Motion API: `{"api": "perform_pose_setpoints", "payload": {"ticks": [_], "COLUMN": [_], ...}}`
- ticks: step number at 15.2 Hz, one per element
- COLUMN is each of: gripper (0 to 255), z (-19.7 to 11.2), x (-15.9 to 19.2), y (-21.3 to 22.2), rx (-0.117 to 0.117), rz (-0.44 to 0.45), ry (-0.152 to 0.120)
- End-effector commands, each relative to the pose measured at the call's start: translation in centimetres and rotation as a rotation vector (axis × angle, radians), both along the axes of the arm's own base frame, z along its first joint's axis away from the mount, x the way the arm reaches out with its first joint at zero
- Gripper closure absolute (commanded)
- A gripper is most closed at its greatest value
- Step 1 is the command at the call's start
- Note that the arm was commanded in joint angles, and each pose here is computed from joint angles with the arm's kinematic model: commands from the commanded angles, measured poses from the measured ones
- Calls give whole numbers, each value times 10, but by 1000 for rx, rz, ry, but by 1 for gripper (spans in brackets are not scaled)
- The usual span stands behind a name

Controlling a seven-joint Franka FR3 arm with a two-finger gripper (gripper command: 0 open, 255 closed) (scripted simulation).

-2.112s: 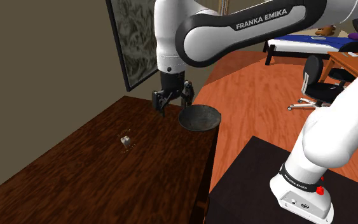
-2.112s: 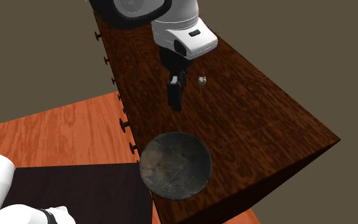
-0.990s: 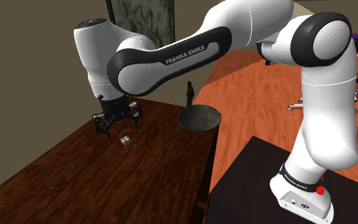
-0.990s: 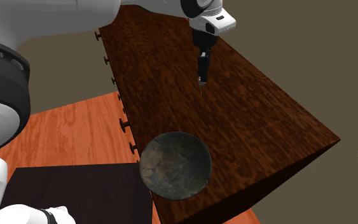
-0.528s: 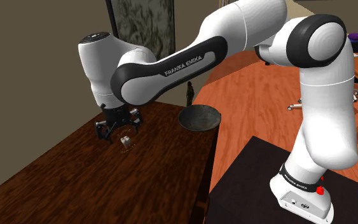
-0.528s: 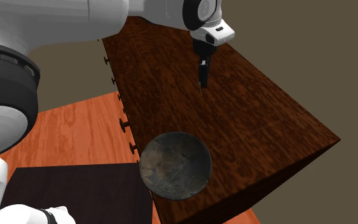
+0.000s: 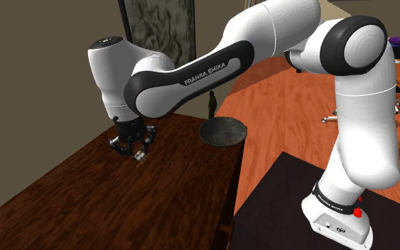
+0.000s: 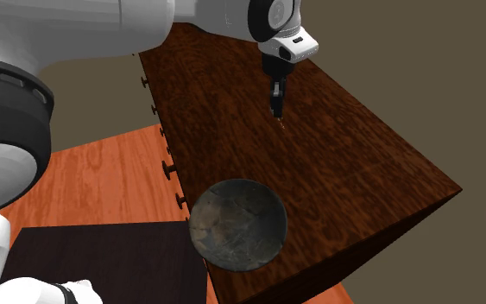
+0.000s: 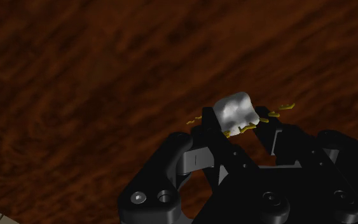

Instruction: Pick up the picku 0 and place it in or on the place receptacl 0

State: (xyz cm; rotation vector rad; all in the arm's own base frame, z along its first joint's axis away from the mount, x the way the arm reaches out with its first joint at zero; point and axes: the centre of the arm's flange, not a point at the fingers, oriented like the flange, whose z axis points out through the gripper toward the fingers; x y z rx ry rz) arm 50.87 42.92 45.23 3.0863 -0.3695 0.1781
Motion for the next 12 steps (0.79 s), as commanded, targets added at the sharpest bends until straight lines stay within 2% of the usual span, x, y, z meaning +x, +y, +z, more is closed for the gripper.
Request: {"api": "perform_pose_setpoints", "payload": {"ticks": [1, 7, 12], "gripper": [255, 255, 255], "z": [0, 0, 26], "x": [0, 0, 0], "y": [0, 0, 0], "rx": [0, 0, 0], "rz": [0, 0, 0], "ry": [0, 0, 0]}}
